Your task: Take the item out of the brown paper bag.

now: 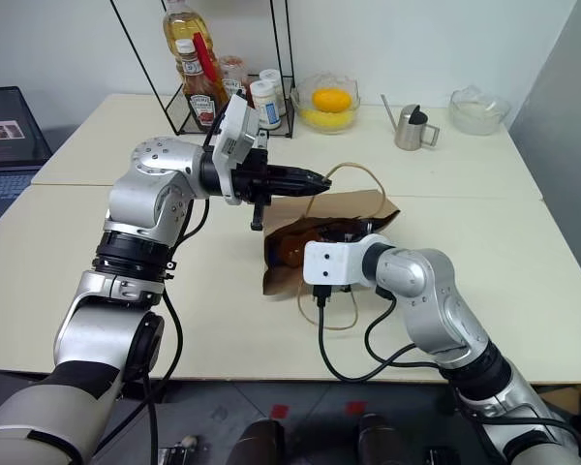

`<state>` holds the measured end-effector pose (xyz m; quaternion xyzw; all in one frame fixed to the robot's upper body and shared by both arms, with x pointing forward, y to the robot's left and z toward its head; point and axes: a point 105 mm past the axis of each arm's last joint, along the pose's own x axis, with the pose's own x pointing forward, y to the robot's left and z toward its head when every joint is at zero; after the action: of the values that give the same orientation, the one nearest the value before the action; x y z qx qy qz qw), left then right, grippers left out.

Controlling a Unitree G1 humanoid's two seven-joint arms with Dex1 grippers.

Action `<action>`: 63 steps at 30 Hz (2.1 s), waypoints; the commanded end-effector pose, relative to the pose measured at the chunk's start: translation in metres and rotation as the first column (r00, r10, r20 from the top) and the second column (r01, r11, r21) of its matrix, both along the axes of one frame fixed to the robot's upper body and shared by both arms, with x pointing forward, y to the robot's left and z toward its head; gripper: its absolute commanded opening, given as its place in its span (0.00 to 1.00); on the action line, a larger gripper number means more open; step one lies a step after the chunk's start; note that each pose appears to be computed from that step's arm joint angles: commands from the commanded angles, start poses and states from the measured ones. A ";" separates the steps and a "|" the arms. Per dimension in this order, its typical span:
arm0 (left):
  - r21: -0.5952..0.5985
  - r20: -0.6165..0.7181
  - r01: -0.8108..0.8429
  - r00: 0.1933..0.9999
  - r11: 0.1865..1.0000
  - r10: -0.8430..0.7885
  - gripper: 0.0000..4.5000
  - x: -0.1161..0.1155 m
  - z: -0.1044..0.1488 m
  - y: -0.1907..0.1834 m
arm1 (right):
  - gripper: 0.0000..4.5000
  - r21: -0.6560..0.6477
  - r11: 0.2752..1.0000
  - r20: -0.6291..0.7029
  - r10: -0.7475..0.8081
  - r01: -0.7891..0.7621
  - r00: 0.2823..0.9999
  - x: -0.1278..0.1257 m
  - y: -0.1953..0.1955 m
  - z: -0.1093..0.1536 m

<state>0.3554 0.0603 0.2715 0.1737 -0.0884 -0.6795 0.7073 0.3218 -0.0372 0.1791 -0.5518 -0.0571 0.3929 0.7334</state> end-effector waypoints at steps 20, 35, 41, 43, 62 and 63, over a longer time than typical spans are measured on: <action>-0.020 0.063 0.030 0.998 0.999 -0.029 0.00 -0.005 0.021 -0.009 | 0.99 -0.250 0.968 0.031 0.007 0.001 0.999 0.049 0.047 -0.033; -0.015 0.064 0.026 0.998 1.000 -0.025 0.00 -0.005 0.021 -0.007 | 0.57 -0.223 0.975 -0.048 -0.032 0.021 0.998 0.059 0.044 -0.053; -0.009 0.066 0.019 0.998 1.000 -0.019 0.00 -0.004 0.020 -0.005 | 0.57 -0.157 0.987 0.030 -0.015 0.019 0.999 0.054 0.047 -0.042; -0.009 0.067 0.014 0.998 1.000 -0.014 0.00 -0.003 0.020 -0.004 | 0.57 -0.148 0.989 0.055 -0.003 0.011 0.998 0.051 0.044 -0.036; -0.008 0.081 -0.002 0.997 1.000 0.003 0.00 0.001 0.021 -0.005 | 0.54 -0.063 0.995 0.114 0.085 -0.079 0.990 0.018 0.035 0.005; -0.008 0.082 -0.002 0.997 1.000 0.003 0.00 0.002 0.021 -0.005 | 0.54 -0.058 0.995 0.111 0.083 -0.077 0.990 0.017 0.034 0.005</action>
<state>0.3599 0.0586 0.2748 0.1827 -0.0911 -0.6747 0.7093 0.3432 -0.0033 0.1585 -0.5977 -0.0724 0.4089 0.6858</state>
